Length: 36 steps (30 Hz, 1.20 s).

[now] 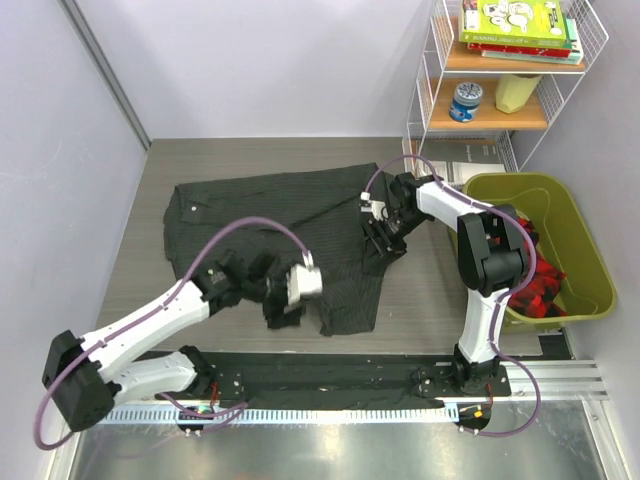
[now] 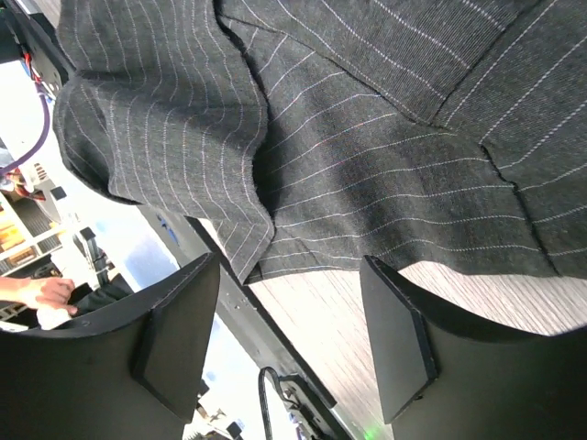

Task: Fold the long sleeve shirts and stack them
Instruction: Fold the shirt

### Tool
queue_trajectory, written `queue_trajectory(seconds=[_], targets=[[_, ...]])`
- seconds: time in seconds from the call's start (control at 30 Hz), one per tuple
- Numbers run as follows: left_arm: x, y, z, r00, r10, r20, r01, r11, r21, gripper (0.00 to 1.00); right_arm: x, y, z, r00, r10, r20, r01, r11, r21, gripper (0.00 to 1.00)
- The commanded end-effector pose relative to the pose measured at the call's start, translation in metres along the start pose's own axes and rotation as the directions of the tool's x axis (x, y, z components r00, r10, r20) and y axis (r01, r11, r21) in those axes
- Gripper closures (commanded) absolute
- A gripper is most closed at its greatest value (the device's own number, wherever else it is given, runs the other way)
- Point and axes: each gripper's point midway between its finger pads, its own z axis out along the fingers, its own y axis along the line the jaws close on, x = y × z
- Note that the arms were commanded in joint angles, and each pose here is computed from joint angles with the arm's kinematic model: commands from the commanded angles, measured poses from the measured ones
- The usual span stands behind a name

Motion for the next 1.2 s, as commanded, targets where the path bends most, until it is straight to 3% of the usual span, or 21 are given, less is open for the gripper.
queue_trajectory(seconds=[0.0, 0.07, 0.2, 0.3, 0.37, 0.47, 0.6, 0.77, 0.93, 1.1, 1.17], targets=[[-0.019, 0.101, -0.013, 0.928, -0.326, 0.181, 0.368, 0.88, -0.302, 0.31, -0.006, 0.01, -0.006, 0.998, -0.045, 0.052, 0.044, 0.999, 0.008, 0.36], [-0.002, 0.116, -0.01, 0.903, -0.405, 0.146, 0.43, 0.831, -0.352, 0.32, -0.003, 0.009, -0.005, 0.998, -0.052, 0.047, 0.051, 0.999, 0.016, 0.38], [0.028, 0.132, -0.001, 0.782, -0.617, 0.09, 0.605, 0.716, -0.348, 0.34, 0.004, 0.008, -0.004, 0.998, -0.044, 0.037, 0.043, 0.999, 0.024, 0.41], [0.044, 0.138, 0.0, 0.641, -0.761, 0.1, 0.735, 0.571, -0.365, 0.33, 0.007, 0.01, -0.004, 0.998, -0.047, 0.039, 0.046, 0.999, 0.022, 0.41], [0.058, 0.143, -0.002, 0.563, -0.819, 0.114, 0.77, 0.47, -0.431, 0.32, 0.008, 0.01, -0.003, 0.998, -0.047, 0.037, 0.046, 0.999, 0.021, 0.41], [0.066, 0.144, -0.003, 0.481, -0.866, 0.137, 0.808, 0.377, -0.454, 0.28, 0.01, 0.011, -0.003, 0.998, -0.048, 0.038, 0.047, 0.999, 0.02, 0.42], [0.076, 0.14, 0.003, 0.4, -0.907, 0.136, 0.835, 0.298, -0.463, 0.29, 0.013, 0.01, -0.003, 0.998, -0.048, 0.035, 0.048, 0.999, 0.024, 0.42], [0.086, 0.136, 0.016, 0.336, -0.935, 0.113, 0.857, 0.254, -0.448, 0.3, 0.014, 0.008, -0.001, 0.998, -0.048, 0.032, 0.048, 0.999, 0.023, 0.42], [0.082, 0.144, 0.026, 0.329, -0.937, 0.116, 0.87, 0.254, -0.423, 0.34, 0.015, 0.007, -0.001, 0.998, -0.046, 0.031, 0.045, 0.999, 0.028, 0.41], [0.065, 0.155, 0.035, 0.323, -0.934, 0.153, 0.905, 0.258, -0.338, 0.43, 0.017, 0.007, -0.001, 0.999, -0.047, 0.028, 0.046, 0.998, 0.033, 0.41], [0.057, 0.155, 0.037, 0.323, -0.934, 0.154, 0.919, 0.271, -0.286, 0.56, 0.017, 0.007, -0.003, 0.998, -0.05, 0.029, 0.049, 0.998, 0.04, 0.4]])
